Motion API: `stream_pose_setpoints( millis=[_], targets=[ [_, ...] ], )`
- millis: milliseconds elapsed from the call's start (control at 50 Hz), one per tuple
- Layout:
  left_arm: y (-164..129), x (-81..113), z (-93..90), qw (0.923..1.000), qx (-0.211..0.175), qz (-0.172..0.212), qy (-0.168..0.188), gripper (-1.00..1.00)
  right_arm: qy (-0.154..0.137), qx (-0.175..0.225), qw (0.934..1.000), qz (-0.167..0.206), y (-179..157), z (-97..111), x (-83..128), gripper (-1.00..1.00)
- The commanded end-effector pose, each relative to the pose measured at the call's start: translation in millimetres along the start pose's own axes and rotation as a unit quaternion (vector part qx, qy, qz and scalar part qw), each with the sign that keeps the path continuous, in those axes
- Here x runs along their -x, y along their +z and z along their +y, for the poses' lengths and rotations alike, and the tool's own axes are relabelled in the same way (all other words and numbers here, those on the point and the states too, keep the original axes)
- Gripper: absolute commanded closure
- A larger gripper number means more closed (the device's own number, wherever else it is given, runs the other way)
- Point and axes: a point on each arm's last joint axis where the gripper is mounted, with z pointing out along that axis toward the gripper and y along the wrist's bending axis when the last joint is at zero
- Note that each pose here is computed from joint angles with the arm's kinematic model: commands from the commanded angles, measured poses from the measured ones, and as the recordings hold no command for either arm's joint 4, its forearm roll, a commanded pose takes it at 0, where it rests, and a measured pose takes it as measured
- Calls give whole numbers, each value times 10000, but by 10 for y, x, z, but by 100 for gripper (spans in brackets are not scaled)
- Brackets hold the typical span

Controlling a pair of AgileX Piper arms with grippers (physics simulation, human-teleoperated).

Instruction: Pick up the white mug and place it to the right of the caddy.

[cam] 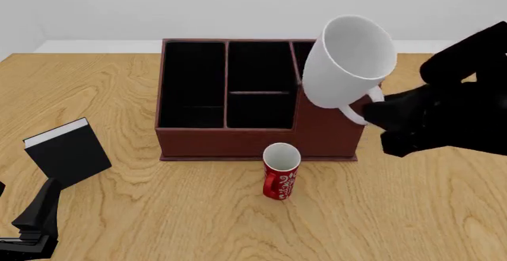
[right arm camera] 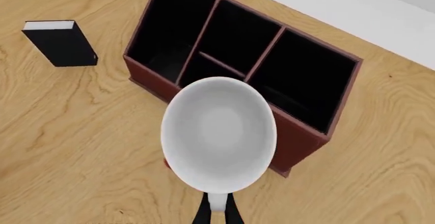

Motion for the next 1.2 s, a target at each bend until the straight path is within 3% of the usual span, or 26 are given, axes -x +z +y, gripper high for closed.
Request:
stream_pose_setpoints(
  millis=[20, 360, 660, 920, 1200],
  targets=[
    [0, 0, 0, 10000, 0, 0, 0, -100, 264, -240, 9993, -142, -216, -75, -116, 100],
    [0, 0, 0, 10000, 0, 0, 0, -100, 577, -762, 9954, -84, -401, -193, -395, 100],
    [0, 0, 0, 10000, 0, 0, 0, -100, 901, -1386, 9862, 17, -649, -256, -641, 100],
    [0, 0, 0, 10000, 0, 0, 0, -100, 1238, -1879, 9744, 5, -782, -288, -741, 100],
    [0, 0, 0, 10000, 0, 0, 0, -100, 1482, -2258, 9628, 114, -716, -374, -834, 100]
  ],
)
